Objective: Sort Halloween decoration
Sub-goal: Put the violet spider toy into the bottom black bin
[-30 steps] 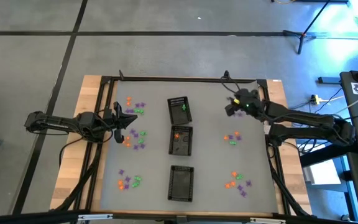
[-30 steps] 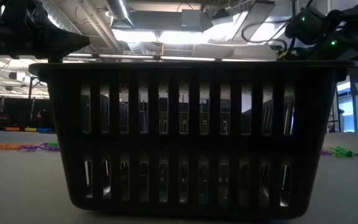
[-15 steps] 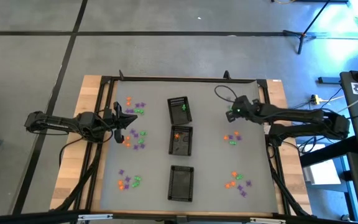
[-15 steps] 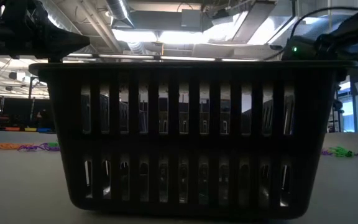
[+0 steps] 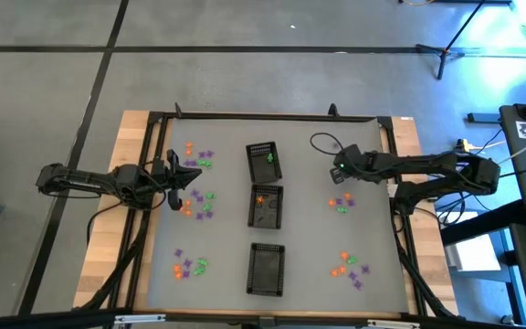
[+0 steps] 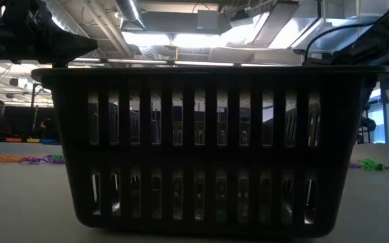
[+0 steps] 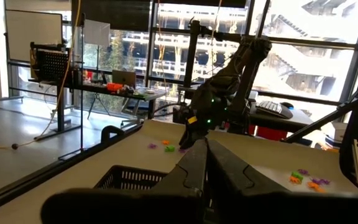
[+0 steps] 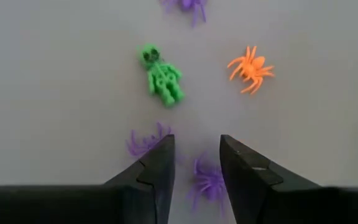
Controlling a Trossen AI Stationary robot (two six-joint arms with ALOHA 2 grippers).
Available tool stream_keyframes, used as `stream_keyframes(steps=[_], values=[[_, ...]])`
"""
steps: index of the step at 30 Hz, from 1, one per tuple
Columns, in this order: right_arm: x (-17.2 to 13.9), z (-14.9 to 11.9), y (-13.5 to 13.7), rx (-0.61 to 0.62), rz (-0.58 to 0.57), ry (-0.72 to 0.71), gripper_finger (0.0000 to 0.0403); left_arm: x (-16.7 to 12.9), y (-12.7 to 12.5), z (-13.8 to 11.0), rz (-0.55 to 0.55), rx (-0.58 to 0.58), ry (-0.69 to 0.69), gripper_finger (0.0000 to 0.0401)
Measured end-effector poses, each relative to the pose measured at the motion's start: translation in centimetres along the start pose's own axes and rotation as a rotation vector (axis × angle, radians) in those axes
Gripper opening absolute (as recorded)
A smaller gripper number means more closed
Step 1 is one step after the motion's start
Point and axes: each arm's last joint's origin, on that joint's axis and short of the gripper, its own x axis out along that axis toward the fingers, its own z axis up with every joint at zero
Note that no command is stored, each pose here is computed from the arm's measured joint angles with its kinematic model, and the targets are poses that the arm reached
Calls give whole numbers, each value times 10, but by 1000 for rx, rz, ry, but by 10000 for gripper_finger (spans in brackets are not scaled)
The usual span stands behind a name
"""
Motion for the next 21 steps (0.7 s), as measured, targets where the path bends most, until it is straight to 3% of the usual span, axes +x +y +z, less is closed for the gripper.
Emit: stream_keyframes(steps=[7, 16, 21], values=[[4, 0, 2, -31, -9, 11, 120, 0, 0, 0, 0, 0, 0, 7], [4, 0, 3, -61, 13, 17, 16, 0, 0, 0, 0, 0, 0, 7], [2, 3, 4, -83, 19, 9, 12, 0, 0, 0, 0, 0, 0, 7]])
